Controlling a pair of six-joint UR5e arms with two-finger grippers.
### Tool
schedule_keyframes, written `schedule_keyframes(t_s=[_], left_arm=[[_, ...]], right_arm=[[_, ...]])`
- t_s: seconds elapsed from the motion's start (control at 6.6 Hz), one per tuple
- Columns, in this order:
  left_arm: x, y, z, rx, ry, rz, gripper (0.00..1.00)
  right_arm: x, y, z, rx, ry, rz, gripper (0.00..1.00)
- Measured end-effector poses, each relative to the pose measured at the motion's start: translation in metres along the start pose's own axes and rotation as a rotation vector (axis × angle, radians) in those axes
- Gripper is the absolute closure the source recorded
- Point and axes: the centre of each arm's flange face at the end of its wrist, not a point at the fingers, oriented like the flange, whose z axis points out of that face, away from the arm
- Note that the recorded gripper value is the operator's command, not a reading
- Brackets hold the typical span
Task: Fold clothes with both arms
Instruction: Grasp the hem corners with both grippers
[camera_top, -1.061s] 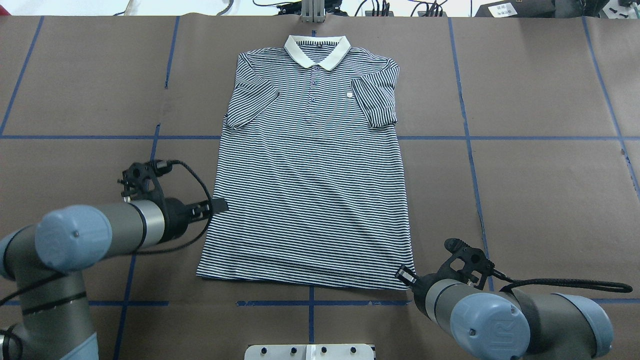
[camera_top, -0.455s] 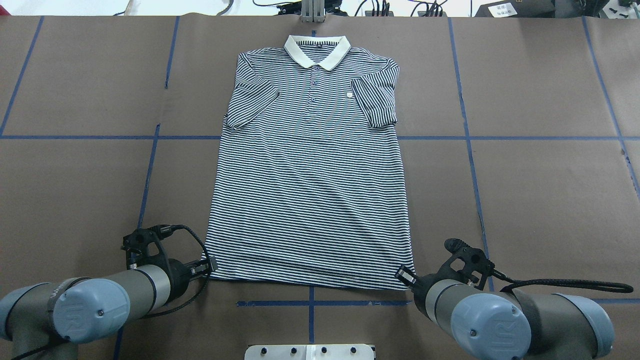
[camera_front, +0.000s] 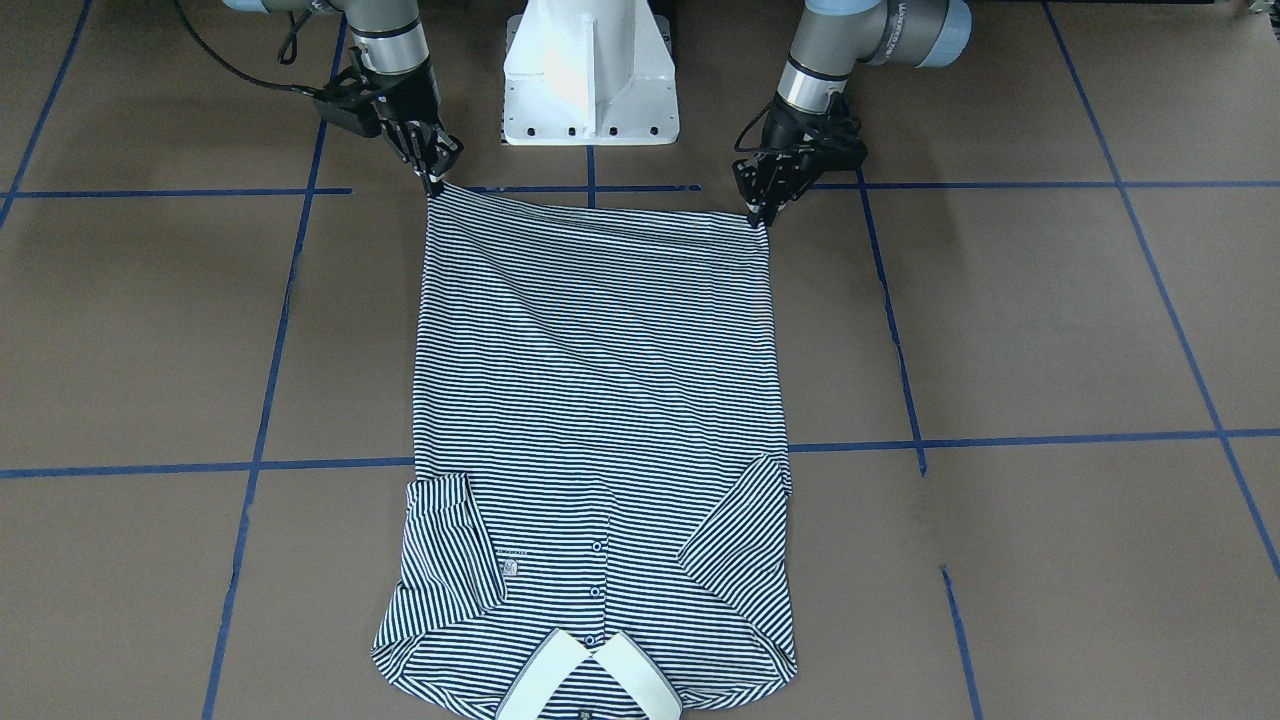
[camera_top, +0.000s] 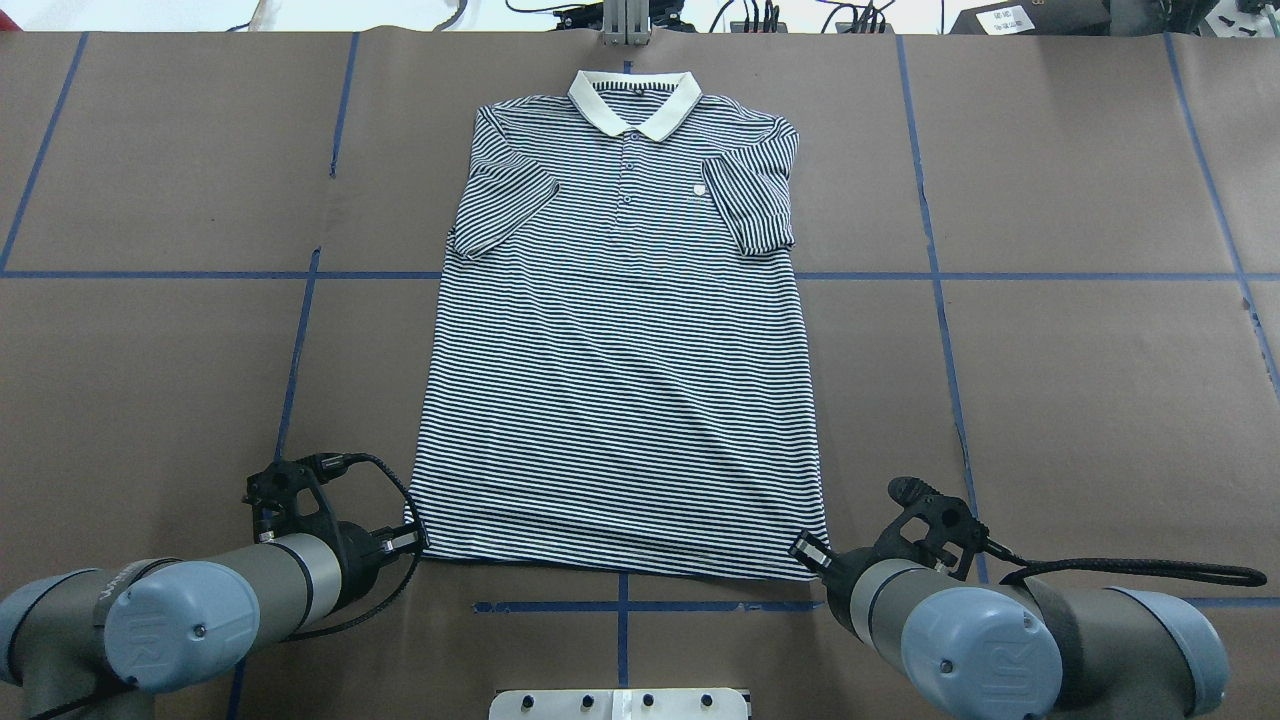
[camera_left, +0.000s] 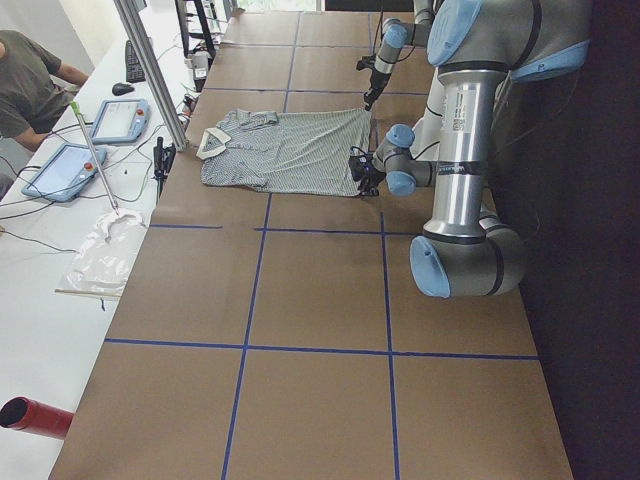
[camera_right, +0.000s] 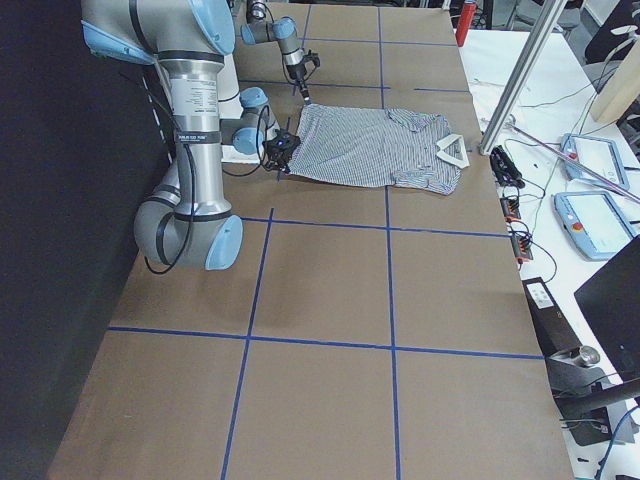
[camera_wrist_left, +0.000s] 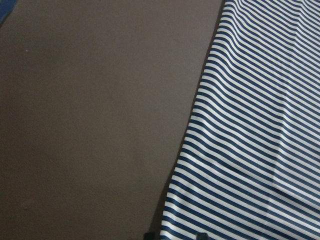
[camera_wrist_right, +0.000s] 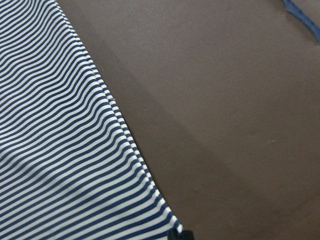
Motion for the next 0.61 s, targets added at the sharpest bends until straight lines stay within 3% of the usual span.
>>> schedule_keyframes(t_s=[0.3,0.61], left_arm=[[0.008,0.0,-0.011,-0.01,0.025,-0.026,1.0],[0.025,0.006,-0.038,-0.042,0.079,-0.117,1.0]], right_arm=[[-0.001,0.0,-0.001,-0.001,-0.003,0.0,1.0],[0.006,-0.003,-0.014,-0.016,-0.006,-0.001,1.0]])
